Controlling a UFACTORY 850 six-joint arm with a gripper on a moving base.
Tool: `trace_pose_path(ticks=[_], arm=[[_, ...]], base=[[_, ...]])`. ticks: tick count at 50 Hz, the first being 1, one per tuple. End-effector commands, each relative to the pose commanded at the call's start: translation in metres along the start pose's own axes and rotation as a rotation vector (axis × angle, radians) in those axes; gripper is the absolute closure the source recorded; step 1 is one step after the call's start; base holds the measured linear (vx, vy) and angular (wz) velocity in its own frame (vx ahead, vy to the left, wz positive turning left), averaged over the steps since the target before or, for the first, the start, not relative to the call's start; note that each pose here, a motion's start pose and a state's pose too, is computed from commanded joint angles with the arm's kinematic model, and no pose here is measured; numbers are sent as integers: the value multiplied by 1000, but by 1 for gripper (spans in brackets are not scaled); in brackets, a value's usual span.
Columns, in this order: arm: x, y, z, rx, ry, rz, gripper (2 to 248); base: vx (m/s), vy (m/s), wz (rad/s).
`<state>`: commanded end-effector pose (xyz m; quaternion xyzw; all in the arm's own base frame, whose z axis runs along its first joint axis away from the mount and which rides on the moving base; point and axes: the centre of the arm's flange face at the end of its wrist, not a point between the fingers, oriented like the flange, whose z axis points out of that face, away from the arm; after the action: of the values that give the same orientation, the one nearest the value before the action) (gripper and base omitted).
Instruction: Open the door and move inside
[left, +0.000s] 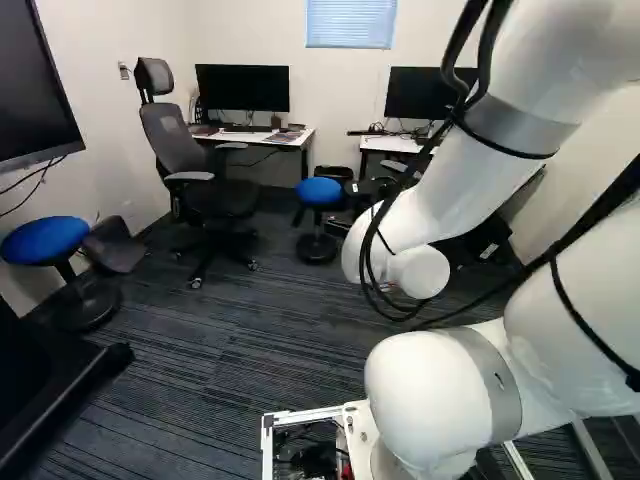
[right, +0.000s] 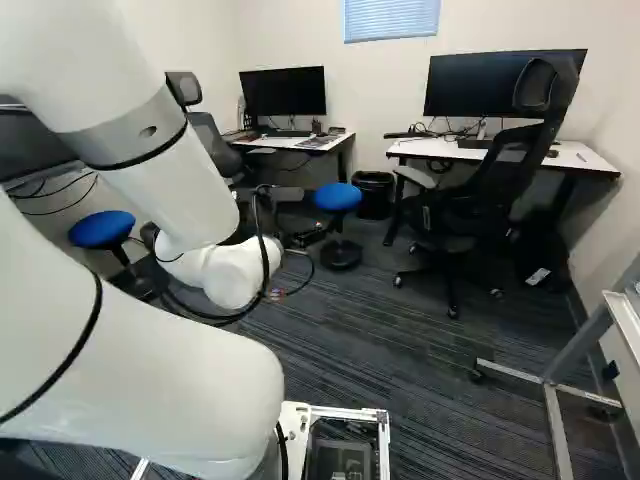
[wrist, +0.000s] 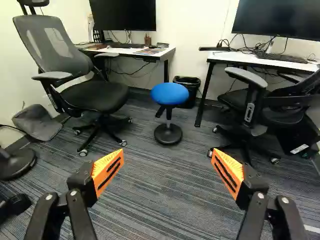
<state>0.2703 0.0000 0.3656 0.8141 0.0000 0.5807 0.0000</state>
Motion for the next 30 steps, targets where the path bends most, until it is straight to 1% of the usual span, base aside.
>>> trace_pose_path(ticks=[30], arm=[[0, 0, 0, 0, 0, 0, 3]], base=[[-4, 0, 0]])
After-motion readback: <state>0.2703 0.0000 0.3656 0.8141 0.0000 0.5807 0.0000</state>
